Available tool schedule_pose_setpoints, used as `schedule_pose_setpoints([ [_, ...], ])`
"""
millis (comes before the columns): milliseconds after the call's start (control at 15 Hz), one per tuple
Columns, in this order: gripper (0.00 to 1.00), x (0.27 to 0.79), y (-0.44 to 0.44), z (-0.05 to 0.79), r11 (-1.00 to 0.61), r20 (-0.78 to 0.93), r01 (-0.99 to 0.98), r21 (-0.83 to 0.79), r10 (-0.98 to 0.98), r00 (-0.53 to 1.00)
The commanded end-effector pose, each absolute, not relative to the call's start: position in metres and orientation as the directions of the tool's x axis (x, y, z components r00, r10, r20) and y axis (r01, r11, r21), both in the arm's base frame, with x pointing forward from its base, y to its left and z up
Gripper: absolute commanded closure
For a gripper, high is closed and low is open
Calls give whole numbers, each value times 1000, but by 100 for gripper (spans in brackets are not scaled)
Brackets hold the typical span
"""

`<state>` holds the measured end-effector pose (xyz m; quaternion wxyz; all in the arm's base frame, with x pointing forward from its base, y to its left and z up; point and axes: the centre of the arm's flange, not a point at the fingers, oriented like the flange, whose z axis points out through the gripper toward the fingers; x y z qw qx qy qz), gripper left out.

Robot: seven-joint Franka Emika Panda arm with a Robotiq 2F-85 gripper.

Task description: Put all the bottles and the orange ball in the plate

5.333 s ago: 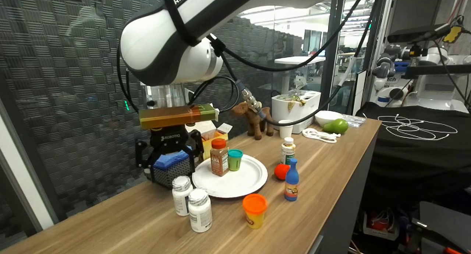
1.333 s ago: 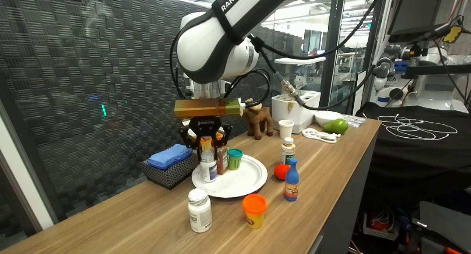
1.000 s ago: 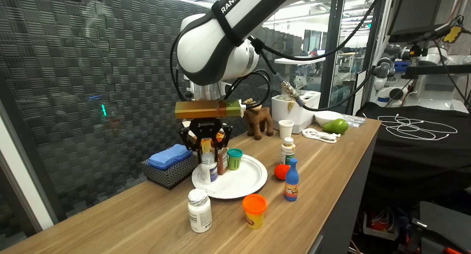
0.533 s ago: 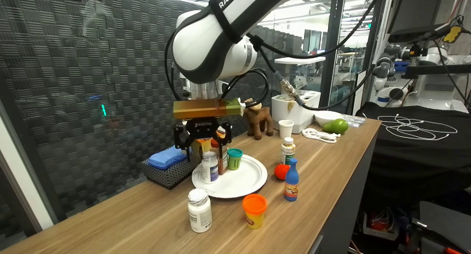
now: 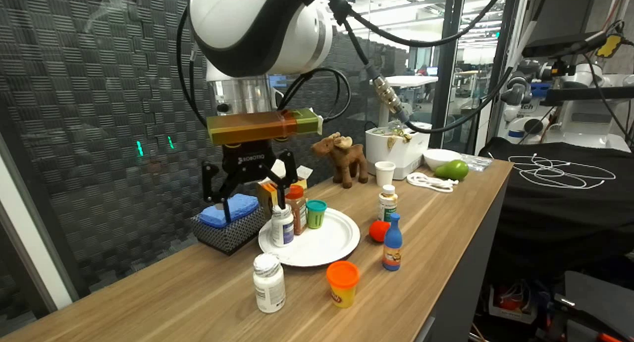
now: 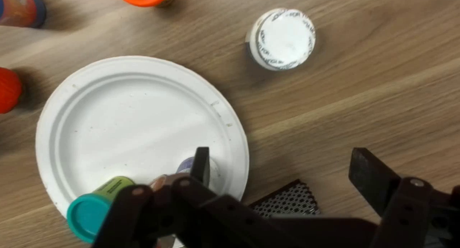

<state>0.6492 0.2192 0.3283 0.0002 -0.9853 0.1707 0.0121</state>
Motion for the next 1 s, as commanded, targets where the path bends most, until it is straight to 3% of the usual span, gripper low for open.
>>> schedule_pose_setpoints([
  [0, 0, 634, 239, 328, -972, -49, -233, 0, -233, 971],
  [933, 0, 604, 256, 282, -995, -149, -97, 13, -98, 984],
])
